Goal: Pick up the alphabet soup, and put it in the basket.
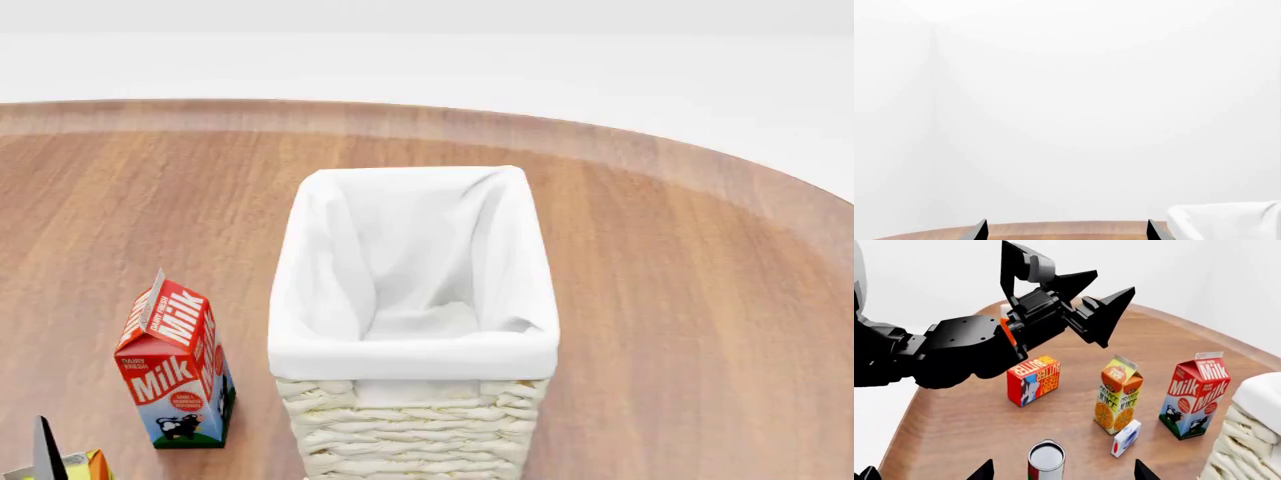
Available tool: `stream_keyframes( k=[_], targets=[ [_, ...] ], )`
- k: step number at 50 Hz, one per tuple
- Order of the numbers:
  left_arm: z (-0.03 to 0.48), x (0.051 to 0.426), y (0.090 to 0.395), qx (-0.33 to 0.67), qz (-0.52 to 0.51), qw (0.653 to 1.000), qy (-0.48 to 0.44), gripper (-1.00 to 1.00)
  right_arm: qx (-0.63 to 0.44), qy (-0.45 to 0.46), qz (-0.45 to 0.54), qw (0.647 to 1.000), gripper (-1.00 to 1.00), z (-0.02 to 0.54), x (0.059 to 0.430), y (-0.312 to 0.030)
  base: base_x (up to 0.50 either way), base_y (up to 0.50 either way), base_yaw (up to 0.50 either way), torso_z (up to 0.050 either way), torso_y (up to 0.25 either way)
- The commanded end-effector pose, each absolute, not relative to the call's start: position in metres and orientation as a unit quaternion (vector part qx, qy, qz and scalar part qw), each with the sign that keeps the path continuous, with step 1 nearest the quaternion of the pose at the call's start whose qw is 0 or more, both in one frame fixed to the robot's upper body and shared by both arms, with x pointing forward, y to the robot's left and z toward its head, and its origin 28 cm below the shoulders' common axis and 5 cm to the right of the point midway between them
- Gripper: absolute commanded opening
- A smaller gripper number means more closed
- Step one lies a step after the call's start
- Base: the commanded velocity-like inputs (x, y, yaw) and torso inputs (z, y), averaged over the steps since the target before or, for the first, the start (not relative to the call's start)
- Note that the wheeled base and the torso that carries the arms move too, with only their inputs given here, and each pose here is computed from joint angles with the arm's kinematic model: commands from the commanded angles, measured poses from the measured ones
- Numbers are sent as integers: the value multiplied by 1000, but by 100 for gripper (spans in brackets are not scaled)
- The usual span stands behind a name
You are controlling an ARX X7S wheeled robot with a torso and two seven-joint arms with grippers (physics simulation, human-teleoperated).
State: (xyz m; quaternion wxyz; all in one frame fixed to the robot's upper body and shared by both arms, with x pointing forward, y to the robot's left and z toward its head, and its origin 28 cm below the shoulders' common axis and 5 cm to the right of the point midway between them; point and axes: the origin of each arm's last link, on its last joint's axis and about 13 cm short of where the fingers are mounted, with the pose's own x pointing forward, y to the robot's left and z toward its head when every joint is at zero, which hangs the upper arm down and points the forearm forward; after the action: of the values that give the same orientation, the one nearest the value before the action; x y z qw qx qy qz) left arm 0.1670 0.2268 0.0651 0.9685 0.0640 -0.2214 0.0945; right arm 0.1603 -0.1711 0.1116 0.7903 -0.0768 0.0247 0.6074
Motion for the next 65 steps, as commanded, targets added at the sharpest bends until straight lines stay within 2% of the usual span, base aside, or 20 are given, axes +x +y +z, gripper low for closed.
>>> stream_keyframes(
  k=[1,42,65],
  targets=[
    [65,167,227,65,94,969,-221,100,-89,36,604,791,100,107,160,-170,0,0,0,0,0],
    [65,167,226,65,93,969,-220,100,-130,83,587,795,100,73,166,-161,0,0,0,0,0],
    [65,167,226,65,94,969,-221,100,-164,103,601,776,100,63,165,-151,0,0,0,0,0]
  ],
)
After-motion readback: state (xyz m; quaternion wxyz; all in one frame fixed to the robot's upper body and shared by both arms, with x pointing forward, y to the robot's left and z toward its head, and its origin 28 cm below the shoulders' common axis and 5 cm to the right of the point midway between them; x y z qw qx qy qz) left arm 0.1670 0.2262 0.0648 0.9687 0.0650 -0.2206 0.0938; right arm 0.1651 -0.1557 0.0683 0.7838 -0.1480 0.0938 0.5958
